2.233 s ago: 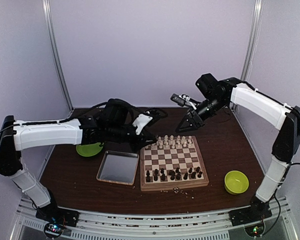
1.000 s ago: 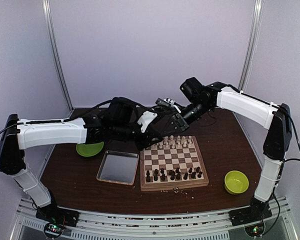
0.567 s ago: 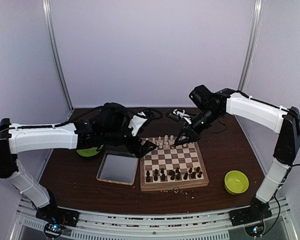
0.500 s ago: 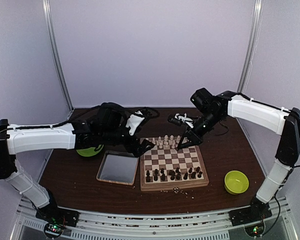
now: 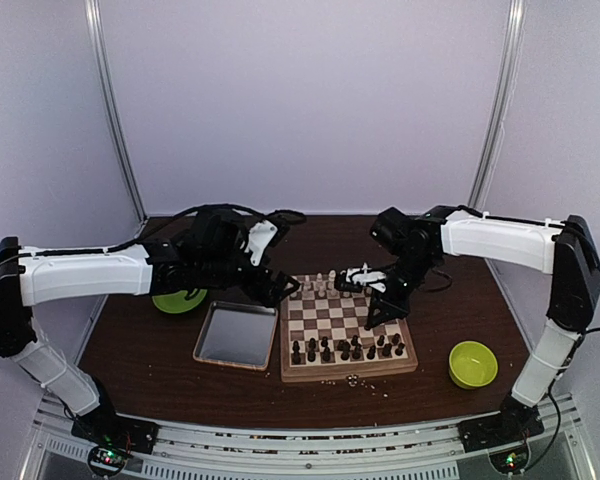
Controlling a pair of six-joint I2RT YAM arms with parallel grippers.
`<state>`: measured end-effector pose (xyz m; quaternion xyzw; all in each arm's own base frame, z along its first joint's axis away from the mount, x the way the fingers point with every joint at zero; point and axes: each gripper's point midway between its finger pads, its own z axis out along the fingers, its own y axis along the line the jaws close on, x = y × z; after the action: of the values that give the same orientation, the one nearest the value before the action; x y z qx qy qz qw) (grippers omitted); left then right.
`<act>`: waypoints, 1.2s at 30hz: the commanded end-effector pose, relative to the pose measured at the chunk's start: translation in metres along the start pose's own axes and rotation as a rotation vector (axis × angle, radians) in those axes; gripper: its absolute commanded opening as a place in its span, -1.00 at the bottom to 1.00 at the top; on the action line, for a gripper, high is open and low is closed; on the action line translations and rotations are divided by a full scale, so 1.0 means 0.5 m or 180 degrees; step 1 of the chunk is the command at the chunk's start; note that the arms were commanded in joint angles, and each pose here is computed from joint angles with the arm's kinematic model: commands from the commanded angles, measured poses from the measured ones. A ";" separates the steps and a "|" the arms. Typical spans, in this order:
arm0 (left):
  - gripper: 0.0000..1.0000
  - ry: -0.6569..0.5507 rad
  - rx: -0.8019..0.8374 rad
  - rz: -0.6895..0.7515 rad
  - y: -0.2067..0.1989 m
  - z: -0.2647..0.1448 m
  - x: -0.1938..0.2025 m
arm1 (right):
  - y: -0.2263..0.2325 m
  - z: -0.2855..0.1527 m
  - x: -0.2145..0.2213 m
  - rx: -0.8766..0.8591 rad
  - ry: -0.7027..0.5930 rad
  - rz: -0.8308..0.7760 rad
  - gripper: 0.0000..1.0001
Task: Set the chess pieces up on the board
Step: Place the pawn at c7.
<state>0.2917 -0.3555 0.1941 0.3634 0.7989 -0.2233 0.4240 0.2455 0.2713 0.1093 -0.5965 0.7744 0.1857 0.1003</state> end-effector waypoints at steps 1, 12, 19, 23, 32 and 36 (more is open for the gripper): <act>0.96 -0.0183 0.0000 -0.0088 0.003 -0.008 -0.037 | -0.001 0.037 0.035 0.0038 0.0258 -0.0089 -0.82; 0.96 -0.0143 0.0115 -0.0108 -0.009 0.004 -0.037 | 0.000 0.070 0.044 -0.0007 0.0349 -0.0070 -0.81; 0.96 -0.0124 0.0134 -0.0104 -0.011 0.005 -0.034 | -0.002 0.083 0.041 -0.0016 0.0379 -0.0067 -0.80; 0.96 -0.0109 0.0137 -0.0103 -0.011 0.005 -0.030 | -0.006 0.089 0.043 0.0011 0.0411 -0.0058 -0.79; 0.96 -0.0100 0.0157 -0.0091 -0.014 0.008 -0.029 | -0.016 0.096 0.041 0.0059 0.0417 -0.0004 -0.78; 0.96 -0.0087 0.0168 -0.0083 -0.015 0.010 -0.028 | -0.017 0.096 0.042 0.0071 0.0429 -0.0003 -0.68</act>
<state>0.2886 -0.3616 0.1911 0.3629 0.8009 -0.2413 0.4106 0.2408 0.2684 0.0592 -0.6065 0.7796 0.1470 0.0523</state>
